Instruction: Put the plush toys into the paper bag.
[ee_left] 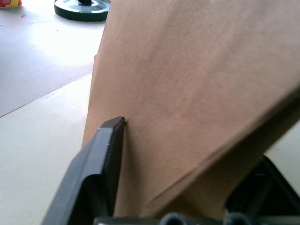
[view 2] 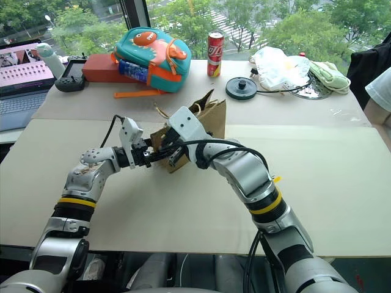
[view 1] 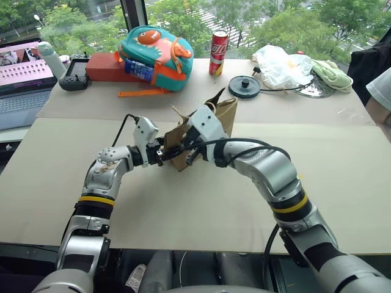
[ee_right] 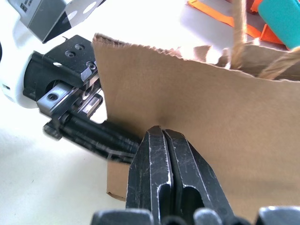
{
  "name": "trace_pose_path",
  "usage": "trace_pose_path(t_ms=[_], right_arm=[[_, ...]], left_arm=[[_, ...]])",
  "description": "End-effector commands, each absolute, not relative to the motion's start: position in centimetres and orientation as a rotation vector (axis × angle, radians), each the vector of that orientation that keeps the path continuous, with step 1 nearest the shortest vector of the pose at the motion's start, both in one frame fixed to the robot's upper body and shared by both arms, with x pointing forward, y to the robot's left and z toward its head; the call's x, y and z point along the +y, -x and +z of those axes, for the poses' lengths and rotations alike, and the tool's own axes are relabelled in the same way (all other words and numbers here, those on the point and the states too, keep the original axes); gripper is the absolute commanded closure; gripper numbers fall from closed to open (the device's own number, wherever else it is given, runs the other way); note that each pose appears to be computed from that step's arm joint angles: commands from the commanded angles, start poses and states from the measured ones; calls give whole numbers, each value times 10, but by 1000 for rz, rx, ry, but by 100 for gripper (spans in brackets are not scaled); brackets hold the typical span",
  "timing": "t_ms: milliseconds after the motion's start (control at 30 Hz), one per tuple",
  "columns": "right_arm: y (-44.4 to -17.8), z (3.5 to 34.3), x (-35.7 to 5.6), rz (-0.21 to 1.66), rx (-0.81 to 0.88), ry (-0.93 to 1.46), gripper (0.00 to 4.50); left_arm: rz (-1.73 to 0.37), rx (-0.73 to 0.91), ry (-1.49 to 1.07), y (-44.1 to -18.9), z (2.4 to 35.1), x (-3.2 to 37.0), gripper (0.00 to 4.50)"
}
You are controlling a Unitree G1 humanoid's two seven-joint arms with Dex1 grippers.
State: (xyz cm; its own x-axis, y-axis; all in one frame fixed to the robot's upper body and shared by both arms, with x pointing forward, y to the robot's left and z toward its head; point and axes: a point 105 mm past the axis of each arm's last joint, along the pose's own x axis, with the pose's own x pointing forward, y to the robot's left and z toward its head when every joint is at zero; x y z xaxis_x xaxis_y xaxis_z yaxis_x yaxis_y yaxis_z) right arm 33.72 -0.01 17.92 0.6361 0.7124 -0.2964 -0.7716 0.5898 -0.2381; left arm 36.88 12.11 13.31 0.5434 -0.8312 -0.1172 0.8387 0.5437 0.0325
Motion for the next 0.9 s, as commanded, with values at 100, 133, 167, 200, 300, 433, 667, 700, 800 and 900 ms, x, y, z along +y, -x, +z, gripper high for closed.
trace_pose_path(t_ms=[100, 133, 167, 200, 300, 433, 667, 700, 800, 900], right_arm=[[-336, 197, 0, 863, 114, 355, 450], [-336, 197, 0, 863, 114, 354, 450], [-336, 197, 0, 862, 113, 354, 450], [-336, 197, 0, 862, 113, 353, 450], [-335, 197, -1, 861, 113, 354, 450], [-333, 199, -3, 862, 109, 348, 450], [-309, 207, -17, 906, 86, 334, 450], [-304, 209, -22, 913, 77, 327, 450], [-293, 213, -38, 917, 55, 303, 450], [-277, 224, -56, 960, -3, 249, 450]], left_arm=[[-1017, 30, -123, -370, 149, 115, 393], [-1018, 30, -123, -370, 149, 114, 422], [-1018, 30, -123, -370, 150, 114, 445], [-1018, 30, -123, -371, 150, 114, 445], [-1016, 30, -125, -372, 150, 113, 445], [-1007, 31, -131, -374, 150, 113, 445], [-999, 29, -133, -376, 150, 111, 445], [-999, 28, -131, -376, 150, 111, 445], [-990, 15, -114, -377, 153, 112, 445], [-985, -26, -74, -377, 165, 116, 445]])
